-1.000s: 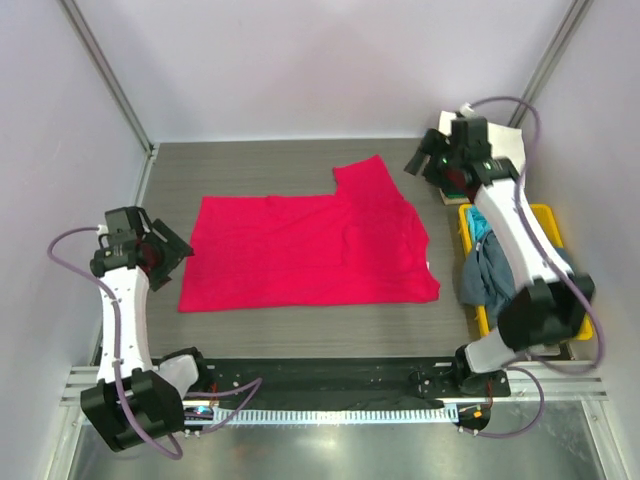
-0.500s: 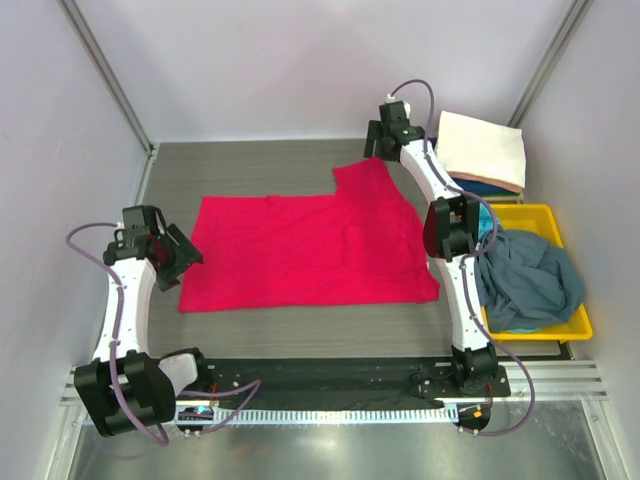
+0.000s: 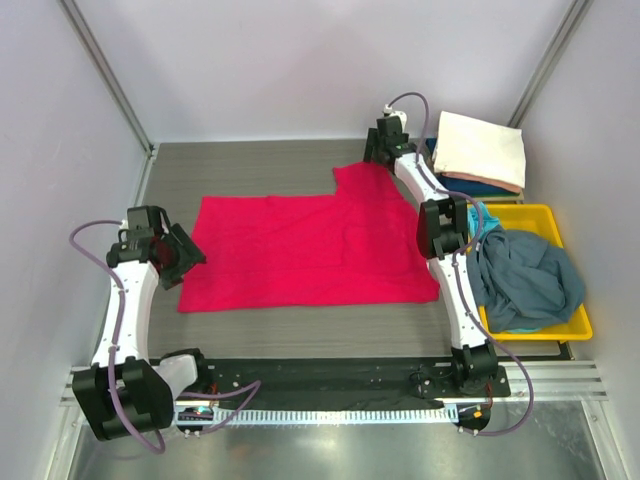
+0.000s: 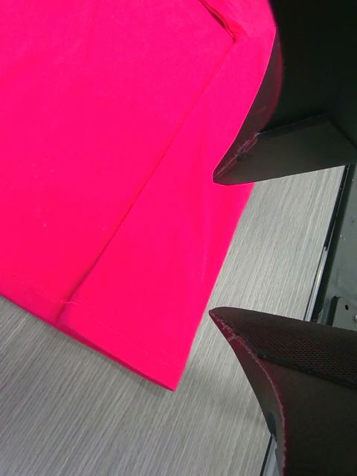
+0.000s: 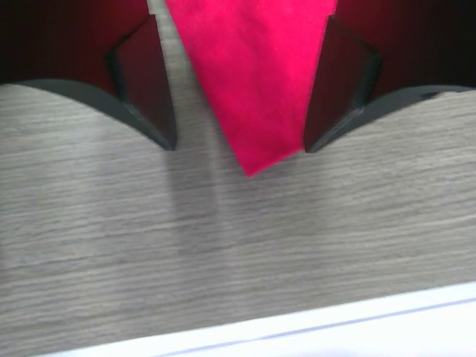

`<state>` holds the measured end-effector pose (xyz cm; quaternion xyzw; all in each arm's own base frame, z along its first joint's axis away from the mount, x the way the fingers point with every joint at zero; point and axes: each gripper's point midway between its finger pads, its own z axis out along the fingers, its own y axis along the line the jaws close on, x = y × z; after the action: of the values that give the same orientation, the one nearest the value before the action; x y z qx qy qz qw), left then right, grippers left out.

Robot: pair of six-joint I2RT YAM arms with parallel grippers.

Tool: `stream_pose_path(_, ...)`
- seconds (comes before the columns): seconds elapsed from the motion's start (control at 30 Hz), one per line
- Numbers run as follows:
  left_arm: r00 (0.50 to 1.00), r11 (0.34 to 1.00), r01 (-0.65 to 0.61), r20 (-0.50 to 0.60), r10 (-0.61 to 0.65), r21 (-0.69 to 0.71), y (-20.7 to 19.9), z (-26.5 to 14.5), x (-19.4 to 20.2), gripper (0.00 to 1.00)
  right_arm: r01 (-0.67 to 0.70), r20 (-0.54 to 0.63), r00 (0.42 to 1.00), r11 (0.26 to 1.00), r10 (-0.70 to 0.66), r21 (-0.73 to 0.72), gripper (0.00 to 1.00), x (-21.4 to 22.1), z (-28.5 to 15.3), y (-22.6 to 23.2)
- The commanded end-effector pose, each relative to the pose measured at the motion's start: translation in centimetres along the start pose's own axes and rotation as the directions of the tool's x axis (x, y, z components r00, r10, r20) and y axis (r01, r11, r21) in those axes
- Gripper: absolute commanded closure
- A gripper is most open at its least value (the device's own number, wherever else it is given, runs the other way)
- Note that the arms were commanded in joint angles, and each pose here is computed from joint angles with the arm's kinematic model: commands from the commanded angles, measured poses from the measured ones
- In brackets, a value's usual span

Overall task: Fold and stack the t-shirts
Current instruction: Fold the tshirt

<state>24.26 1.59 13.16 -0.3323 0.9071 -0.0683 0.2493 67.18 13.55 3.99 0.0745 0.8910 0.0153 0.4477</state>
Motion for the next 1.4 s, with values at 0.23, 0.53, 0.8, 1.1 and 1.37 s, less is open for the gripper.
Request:
stream_pose_path(0.23,0.999,1.0,-0.001,0.047,0.0,0.021,-0.7,0.3,-1.1,0.33,-0.024,0.029,0.999,0.997,0.026,-0.079,0.77,-0.1,0.9,1.3)
stream_pose_path(0.53,0.984,1.0,-0.026,0.174,0.024,0.011,-6.5,5.8,-12.9,0.28,-0.104,-0.044,0.994,0.972,0.096,-0.212,0.99,2.3,-0.8,3.4)
stream_pose_path(0.8,0.979,0.992,-0.044,0.205,0.019,0.117,-12.7,12.9,-23.1,0.35,-0.125,-0.103,0.99,0.944,0.098,-0.305,0.99,4.3,-2.1,5.2)
stream_pose_path(1.1,0.995,0.993,-0.079,0.072,0.073,0.088,-11.9,21.6,-21.8,0.37,-0.145,-0.125,0.986,0.932,0.108,-0.333,0.99,4.8,-2.2,5.8)
stream_pose_path(1.37,0.996,0.994,-0.084,0.045,0.08,0.077,-11.7,22.4,-19.9,0.41,-0.153,-0.135,0.984,0.928,0.113,-0.339,0.99,5.1,-2.0,5.9)
